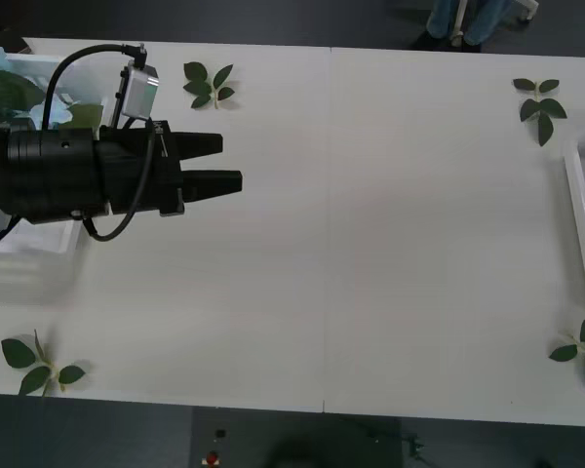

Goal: Put the red flowers into the right box and the blue flowers into the left box

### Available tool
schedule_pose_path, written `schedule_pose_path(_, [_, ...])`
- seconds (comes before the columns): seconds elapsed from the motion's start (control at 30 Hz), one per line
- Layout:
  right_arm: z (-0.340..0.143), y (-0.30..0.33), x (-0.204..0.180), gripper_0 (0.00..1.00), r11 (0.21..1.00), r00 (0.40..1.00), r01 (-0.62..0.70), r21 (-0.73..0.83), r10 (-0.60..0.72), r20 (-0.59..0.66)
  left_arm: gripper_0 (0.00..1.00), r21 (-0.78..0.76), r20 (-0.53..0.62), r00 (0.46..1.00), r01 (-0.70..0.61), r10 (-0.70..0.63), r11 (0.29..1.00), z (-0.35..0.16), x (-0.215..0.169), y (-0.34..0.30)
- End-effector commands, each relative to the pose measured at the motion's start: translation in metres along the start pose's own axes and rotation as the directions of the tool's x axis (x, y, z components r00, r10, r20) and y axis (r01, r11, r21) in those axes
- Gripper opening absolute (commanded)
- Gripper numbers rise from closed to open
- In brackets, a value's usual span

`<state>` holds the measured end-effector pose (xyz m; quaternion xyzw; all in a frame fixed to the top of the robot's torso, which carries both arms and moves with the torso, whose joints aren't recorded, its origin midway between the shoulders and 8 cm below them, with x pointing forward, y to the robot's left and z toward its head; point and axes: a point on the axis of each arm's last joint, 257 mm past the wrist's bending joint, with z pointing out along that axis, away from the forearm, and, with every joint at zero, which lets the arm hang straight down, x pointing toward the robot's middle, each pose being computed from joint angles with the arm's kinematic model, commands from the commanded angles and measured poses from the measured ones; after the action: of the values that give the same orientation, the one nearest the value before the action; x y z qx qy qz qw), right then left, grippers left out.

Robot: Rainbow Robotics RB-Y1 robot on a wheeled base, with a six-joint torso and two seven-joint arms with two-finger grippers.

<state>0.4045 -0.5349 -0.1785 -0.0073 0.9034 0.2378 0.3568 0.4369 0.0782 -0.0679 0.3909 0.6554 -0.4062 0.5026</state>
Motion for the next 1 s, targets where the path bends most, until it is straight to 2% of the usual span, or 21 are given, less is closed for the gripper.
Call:
schedule_pose_path(0.03, [0.02,0.052,-0.012,1.0,0.971,0.982,0.186,-0.15,-0.179,0.056,0.87,-0.016,-0.011,1.0,-0.029,0.028,0.999,-0.026,-0.02,0.013])
schedule_pose_path(0.17, [0.043,0.112,-0.007,1.0,0.903,0.943,0.332,-0.272,-0.32,0.09,0.87,-0.045,0.0,1.0,-0.021,0.021,0.999,-0.051,-0.028,0.018])
schedule_pose_path(0.37, [0.057,0.211,0.0,1.0,0.791,0.889,0.458,-0.406,-0.417,0.19,0.87,-0.098,0.014,1.0,-0.024,0.025,0.995,-0.087,-0.028,0.015])
schedule_pose_path(0.5, [0.055,0.255,0.009,1.0,0.728,0.835,0.551,-0.409,-0.487,0.258,0.87,-0.124,0.003,0.999,-0.051,0.051,0.991,-0.103,-0.027,0.018])
schedule_pose_path(0.57, [0.053,0.286,0.015,1.0,0.68,0.784,0.621,-0.389,-0.539,0.308,0.87,-0.128,-0.007,0.998,-0.061,0.061,0.99,-0.106,-0.025,0.019])
schedule_pose_path(0.83, [0.048,0.363,0.045,1.0,0.564,0.696,0.718,-0.407,-0.599,0.397,0.87,-0.119,-0.009,0.998,-0.059,0.058,0.991,-0.106,-0.024,0.018])
schedule_pose_path(1.0, [0.046,0.395,0.058,1.0,0.528,0.69,0.723,-0.446,-0.581,0.431,0.87,-0.086,-0.025,0.998,-0.058,0.056,0.995,-0.105,-0.019,0.01])
